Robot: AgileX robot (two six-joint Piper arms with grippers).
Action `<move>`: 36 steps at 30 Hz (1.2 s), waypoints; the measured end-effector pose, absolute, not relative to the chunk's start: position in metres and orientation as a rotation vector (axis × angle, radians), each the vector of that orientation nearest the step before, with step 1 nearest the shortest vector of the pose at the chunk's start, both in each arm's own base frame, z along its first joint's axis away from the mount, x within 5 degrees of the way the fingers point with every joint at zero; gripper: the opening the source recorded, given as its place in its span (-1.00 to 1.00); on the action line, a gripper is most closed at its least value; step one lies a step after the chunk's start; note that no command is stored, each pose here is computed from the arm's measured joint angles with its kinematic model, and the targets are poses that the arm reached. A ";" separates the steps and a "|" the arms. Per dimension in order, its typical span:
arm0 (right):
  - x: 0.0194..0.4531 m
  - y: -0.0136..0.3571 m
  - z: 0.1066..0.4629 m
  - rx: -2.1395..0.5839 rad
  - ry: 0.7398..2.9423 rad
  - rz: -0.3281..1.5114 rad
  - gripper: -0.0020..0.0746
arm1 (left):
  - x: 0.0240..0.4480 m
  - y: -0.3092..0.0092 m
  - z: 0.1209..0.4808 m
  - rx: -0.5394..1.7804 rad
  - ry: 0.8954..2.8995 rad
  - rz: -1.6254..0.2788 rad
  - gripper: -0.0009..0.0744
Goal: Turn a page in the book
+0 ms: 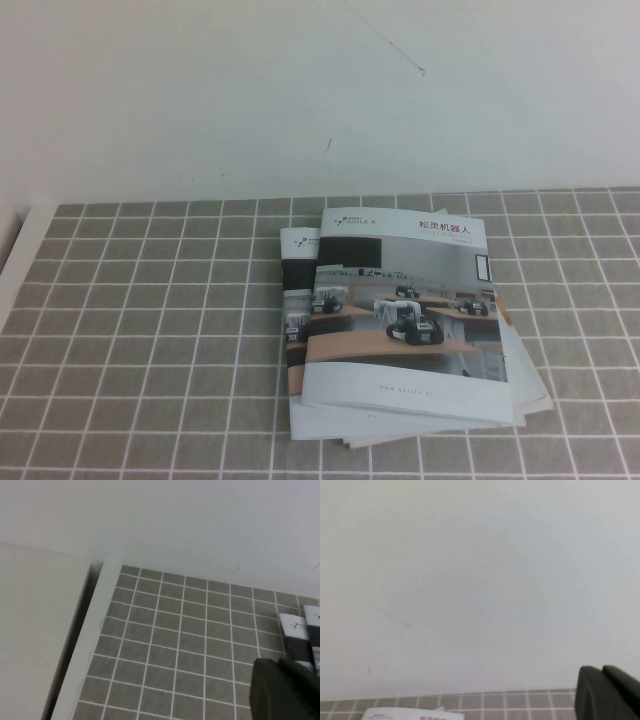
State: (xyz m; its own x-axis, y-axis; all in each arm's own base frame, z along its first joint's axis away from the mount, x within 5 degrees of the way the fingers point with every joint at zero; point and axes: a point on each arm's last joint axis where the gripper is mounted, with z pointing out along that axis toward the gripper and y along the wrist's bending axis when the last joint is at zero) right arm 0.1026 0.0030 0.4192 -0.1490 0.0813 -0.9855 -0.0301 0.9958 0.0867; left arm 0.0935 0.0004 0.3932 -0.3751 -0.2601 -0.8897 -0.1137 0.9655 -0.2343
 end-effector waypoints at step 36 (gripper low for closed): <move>0.246 0.028 0.292 -0.242 2.479 0.525 -0.95 | 0.246 -0.141 0.274 0.286 2.346 -0.329 -0.99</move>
State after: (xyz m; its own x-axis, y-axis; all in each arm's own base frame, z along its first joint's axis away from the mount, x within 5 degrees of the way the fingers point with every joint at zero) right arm 0.2459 0.0280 0.2916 -0.8108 -0.0534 -0.5830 -0.2851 0.9057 0.3136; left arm 0.2458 -0.1411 0.2743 -0.7031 0.1092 -0.7027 0.2982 0.9424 -0.1518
